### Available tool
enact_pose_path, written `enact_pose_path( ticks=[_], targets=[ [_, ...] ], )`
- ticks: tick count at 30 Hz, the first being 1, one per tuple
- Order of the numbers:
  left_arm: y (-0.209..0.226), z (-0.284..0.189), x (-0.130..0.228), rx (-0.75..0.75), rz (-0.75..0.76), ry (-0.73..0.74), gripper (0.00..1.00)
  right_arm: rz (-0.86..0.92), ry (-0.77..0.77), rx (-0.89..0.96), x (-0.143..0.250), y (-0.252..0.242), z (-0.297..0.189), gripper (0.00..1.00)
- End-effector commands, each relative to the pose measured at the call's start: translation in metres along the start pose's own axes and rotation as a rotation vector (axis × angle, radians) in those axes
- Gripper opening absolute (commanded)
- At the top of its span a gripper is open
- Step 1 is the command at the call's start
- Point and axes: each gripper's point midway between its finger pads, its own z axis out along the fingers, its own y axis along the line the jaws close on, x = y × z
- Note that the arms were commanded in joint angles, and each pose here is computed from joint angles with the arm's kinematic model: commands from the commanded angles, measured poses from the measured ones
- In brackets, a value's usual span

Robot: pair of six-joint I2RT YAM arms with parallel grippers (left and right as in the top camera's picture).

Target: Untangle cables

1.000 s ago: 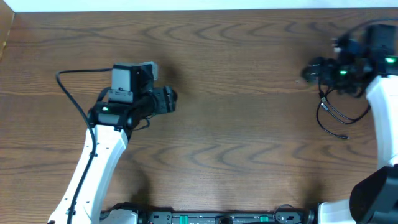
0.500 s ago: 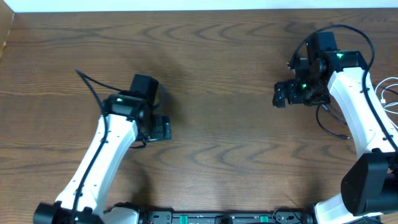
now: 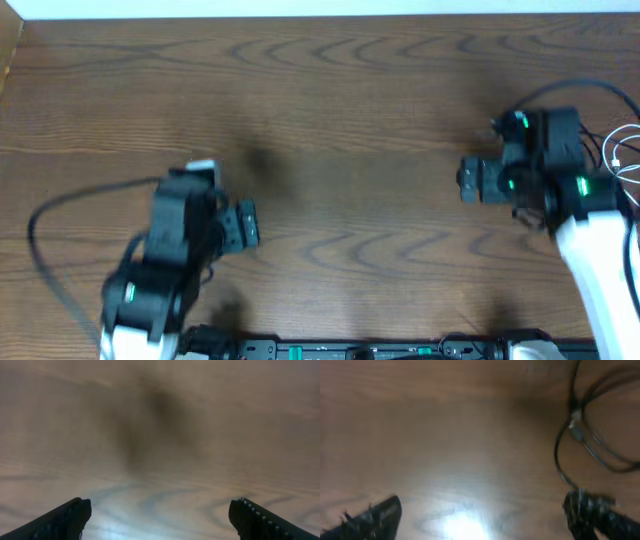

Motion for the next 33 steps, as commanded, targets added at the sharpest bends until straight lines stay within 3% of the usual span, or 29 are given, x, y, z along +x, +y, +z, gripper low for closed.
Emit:
enact_pose_path(
  ticks=[1, 6, 10, 21, 33],
  targets=[
    [0.002, -0.012, 0.011, 0.041, 0.027, -0.101, 0.93, 0.011, -0.135, 0.01, 0.013, -0.003, -0.024, 0.99],
    [0.004, -0.034, 0.015, 0.074, 0.024, -0.212, 0.93, 0.001, -0.274, -0.009, 0.029, -0.001, -0.054, 0.99],
    [0.004, -0.04, 0.015, 0.083, 0.023, -0.242, 0.94, -0.001, -0.295, -0.011, 0.046, -0.001, -0.071, 0.99],
    [0.004, -0.04, 0.015, 0.083, 0.023, -0.241, 0.94, 0.009, -0.149, 0.002, 0.088, -0.004, -0.068, 0.99],
    [0.004, -0.04, 0.015, 0.083, 0.023, -0.241, 0.94, -0.002, -0.132, 0.056, 0.095, -0.013, -0.068, 0.99]
  ],
)
